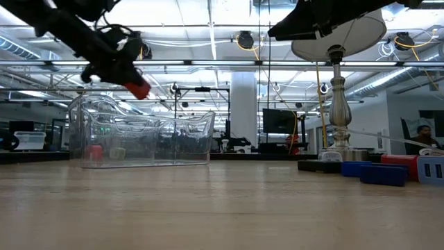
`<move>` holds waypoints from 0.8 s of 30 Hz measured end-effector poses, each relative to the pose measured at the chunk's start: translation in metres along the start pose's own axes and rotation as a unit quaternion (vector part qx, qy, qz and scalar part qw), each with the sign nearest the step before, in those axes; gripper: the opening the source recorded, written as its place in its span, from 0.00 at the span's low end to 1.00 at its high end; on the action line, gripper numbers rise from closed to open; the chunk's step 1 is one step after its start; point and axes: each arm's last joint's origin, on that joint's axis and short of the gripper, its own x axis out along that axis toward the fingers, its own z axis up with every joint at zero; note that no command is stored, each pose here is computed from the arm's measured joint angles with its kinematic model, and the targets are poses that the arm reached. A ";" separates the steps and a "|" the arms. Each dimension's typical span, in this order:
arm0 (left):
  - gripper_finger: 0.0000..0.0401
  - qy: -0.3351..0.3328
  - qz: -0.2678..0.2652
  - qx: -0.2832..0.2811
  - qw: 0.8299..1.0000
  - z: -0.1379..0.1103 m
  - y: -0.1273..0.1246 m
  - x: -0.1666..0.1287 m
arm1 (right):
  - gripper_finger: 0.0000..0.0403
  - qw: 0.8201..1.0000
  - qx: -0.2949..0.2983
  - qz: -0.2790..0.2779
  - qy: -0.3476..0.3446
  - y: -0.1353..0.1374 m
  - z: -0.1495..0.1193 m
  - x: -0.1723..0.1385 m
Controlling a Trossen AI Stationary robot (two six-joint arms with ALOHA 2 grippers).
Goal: Pick & Place Office items
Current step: Put the red charger adapter into the top transparent bin
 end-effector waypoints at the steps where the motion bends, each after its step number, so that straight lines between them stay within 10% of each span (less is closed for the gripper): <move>1: 0.30 -0.005 0.014 -0.005 1.000 -0.002 0.004 -0.002 | 0.74 1.000 0.000 0.000 0.000 0.000 0.000 0.000; 24: 0.30 -0.007 0.220 -0.071 0.973 -0.060 0.056 0.013 | 0.74 1.000 0.022 -0.012 0.011 -0.004 -0.008 0.004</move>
